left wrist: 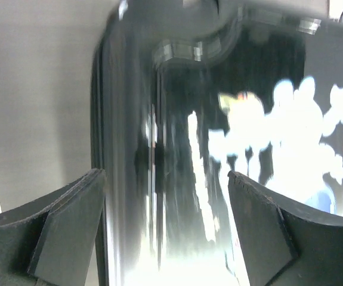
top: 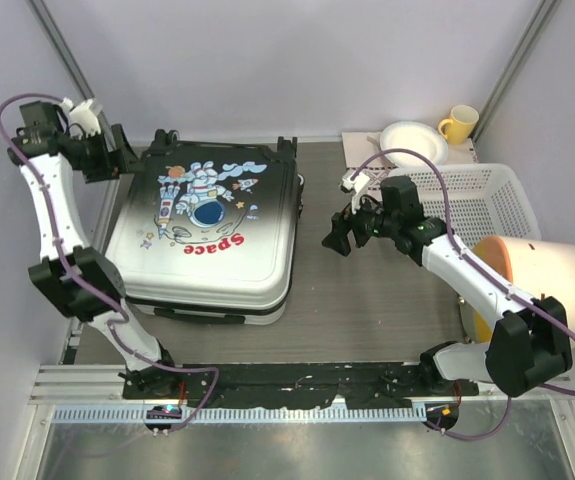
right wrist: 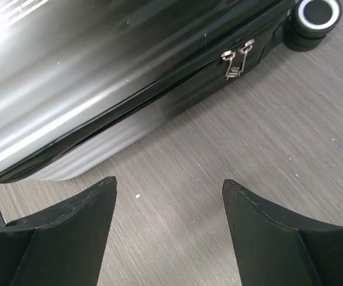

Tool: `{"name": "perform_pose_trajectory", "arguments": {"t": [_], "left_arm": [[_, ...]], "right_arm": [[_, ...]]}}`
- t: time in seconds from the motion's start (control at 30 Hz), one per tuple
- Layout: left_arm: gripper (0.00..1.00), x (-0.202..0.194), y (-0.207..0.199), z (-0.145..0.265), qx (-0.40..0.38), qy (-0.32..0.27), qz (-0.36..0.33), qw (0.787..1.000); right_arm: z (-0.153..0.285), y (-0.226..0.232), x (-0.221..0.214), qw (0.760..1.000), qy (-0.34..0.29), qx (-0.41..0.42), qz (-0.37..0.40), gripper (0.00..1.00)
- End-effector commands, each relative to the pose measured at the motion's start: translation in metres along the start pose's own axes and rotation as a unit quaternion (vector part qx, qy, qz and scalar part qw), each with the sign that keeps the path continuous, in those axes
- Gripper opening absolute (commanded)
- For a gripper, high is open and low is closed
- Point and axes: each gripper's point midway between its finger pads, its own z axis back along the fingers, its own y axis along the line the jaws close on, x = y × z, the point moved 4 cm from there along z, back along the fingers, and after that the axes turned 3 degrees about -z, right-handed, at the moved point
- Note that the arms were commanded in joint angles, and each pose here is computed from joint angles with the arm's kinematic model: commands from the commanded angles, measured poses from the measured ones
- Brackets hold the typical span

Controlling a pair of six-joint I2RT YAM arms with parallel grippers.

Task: Open, take out, and arrange the luggage

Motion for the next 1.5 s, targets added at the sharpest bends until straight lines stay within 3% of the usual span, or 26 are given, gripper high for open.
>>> {"name": "perform_pose_trajectory", "arguments": {"t": [0.0,0.03,0.13,0.37,0.5,0.57,0.63,0.67,0.77,0.8,0.87,0.93,0.97,1.07,1.17,1.2,1.27,1.33,1.37,1.43,1.47], "left_arm": [[0.86,-0.061,-0.024,0.059,0.028,0.048,-0.006,0.998],[0.86,-0.082,-0.016,0.056,0.035,0.067,0.025,0.997],[0.85,-0.096,0.003,0.081,0.085,0.021,0.077,0.993],[0.75,-0.063,0.055,0.048,0.141,-0.023,0.139,0.98],[0.7,-0.029,0.065,0.012,0.167,-0.011,0.105,0.98],[0.66,-0.031,0.06,-0.027,0.146,0.036,0.085,0.985],[0.63,-0.015,0.031,-0.053,0.108,0.05,0.034,0.992],[0.62,-0.025,0.03,-0.076,0.094,0.086,0.037,0.991],[0.61,-0.016,-0.009,-0.118,0.045,0.105,-0.005,0.993],[0.61,-0.002,-0.02,-0.121,0.048,0.089,-0.031,0.994],[0.61,-0.007,-0.036,-0.151,0.054,0.115,-0.084,0.988],[0.61,0.017,-0.045,-0.151,0.062,0.075,-0.116,0.988],[0.61,0.026,-0.043,-0.149,0.07,0.056,-0.109,0.99],[0.77,0.063,-0.029,-0.114,0.101,-0.026,-0.082,0.991],[0.85,0.082,-0.016,-0.049,0.112,-0.085,-0.021,0.99],[0.85,0.089,-0.016,-0.004,0.127,-0.119,-0.009,0.985],[0.86,0.066,-0.012,0.018,0.118,-0.1,0.018,0.988],[0.86,0.049,-0.02,0.075,0.146,-0.121,0.016,0.982],[0.86,0.019,-0.013,0.071,0.15,-0.086,0.037,0.984],[0.86,-0.009,-0.027,0.105,0.167,-0.097,0.029,0.981],[0.86,-0.039,-0.023,0.094,0.166,-0.061,0.044,0.983]], "right_arm": [[-0.005,0.005,-0.001,1.0,0.006,0.026,0.003,0.75],[-0.007,0.006,-0.001,1.0,0.003,0.029,-0.006,0.73],[-0.011,0.009,-0.006,0.999,0.006,0.04,-0.012,0.7],[-0.016,0.036,-0.023,0.997,0.023,0.078,0.007,0.56],[-0.012,0.048,-0.037,0.996,0.033,0.085,0.015,0.49],[-0.008,0.057,-0.04,0.995,0.033,0.09,0.024,0.47],[-0.008,0.065,-0.048,0.994,0.039,0.095,0.029,0.45],[-0.008,0.07,-0.05,0.994,0.038,0.1,0.032,0.45],[-0.015,0.083,-0.056,0.993,0.042,0.106,0.038,0.44],[-0.021,0.085,-0.054,0.993,0.033,0.107,0.038,0.45],[-0.027,0.092,-0.052,0.994,0.029,0.106,0.012,0.45],[-0.034,0.096,-0.048,0.994,0.025,0.107,0.002,0.45],[-0.039,0.102,-0.048,0.994,0.026,0.106,0.006,0.44],[-0.052,0.107,-0.035,0.995,0.007,0.096,0.005,0.44],[-0.07,0.119,-0.017,0.996,-0.019,0.09,-0.019,0.41],[-0.077,0.126,-0.002,0.995,-0.039,0.091,-0.019,0.42],[-0.095,0.129,0.014,0.995,-0.054,0.075,-0.032,0.43],[-0.117,0.129,0.022,0.995,-0.067,0.045,-0.053,0.45],[-0.123,0.132,0.042,0.994,-0.088,0.043,-0.054,0.45],[-0.135,0.138,0.054,0.993,-0.098,0.043,-0.051,0.51],[-0.142,0.141,0.069,0.992,-0.107,0.051,-0.047,0.53]]}}
